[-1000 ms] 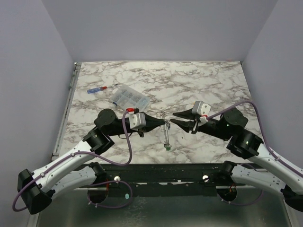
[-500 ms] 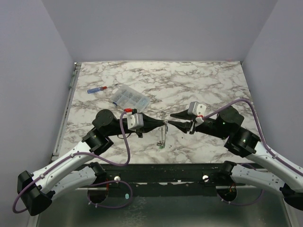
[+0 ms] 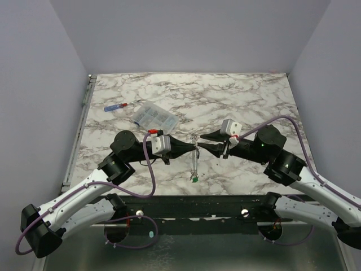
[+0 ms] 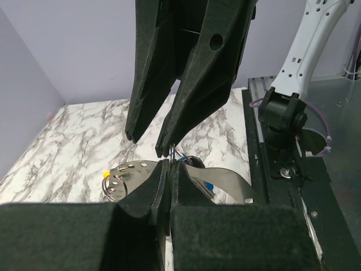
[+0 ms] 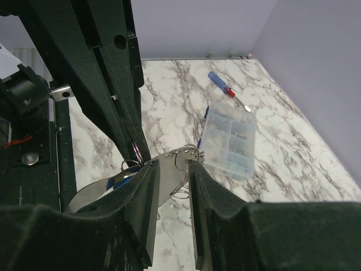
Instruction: Put the keys on the keyring
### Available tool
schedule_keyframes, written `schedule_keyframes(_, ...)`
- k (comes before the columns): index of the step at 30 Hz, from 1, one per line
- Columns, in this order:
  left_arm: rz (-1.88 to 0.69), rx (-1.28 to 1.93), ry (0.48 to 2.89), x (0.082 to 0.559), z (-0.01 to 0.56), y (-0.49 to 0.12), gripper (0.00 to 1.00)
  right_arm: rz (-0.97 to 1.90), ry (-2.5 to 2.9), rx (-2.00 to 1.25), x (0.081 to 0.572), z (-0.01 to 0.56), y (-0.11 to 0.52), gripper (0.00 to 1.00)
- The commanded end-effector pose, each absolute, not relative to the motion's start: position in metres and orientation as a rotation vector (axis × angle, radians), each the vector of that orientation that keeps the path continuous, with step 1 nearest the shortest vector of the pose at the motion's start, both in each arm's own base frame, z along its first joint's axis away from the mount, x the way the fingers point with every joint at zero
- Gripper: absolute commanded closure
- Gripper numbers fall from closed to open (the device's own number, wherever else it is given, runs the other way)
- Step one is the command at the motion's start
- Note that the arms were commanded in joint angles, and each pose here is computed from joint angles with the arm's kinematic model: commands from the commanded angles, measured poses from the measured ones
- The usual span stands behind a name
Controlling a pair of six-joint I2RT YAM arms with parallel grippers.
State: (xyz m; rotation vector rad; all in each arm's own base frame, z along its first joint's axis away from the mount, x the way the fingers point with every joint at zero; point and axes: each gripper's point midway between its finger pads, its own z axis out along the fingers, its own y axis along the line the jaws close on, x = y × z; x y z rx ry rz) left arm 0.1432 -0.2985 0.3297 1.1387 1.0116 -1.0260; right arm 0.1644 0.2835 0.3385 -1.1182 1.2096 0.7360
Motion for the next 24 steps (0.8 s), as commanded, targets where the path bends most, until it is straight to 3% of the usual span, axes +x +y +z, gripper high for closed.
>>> schedule_keyframes(1,-1.036,1.132,0.946,0.138,0.343,-0.297,1.0,0.772,1.194,-1.11,0.16,0.348,0.287,0.65)
schedule_keyframes(13,-1.04,1.141,0.938,0.137,0.342,-0.295,1.0,0.646,1.22,-1.089,0.166,0.356,0.263,0.59)
schedule_keyframes(18,-1.106,1.213,0.903,0.122,0.34,-0.298,1.0,0.757,1.223,-1.292,0.135,0.332,0.27,0.56)
schedule_keyframes(24,-1.157,1.254,0.882,0.111,0.339,-0.298,1.0,0.856,1.225,-1.382,0.119,0.327,0.279,0.6)
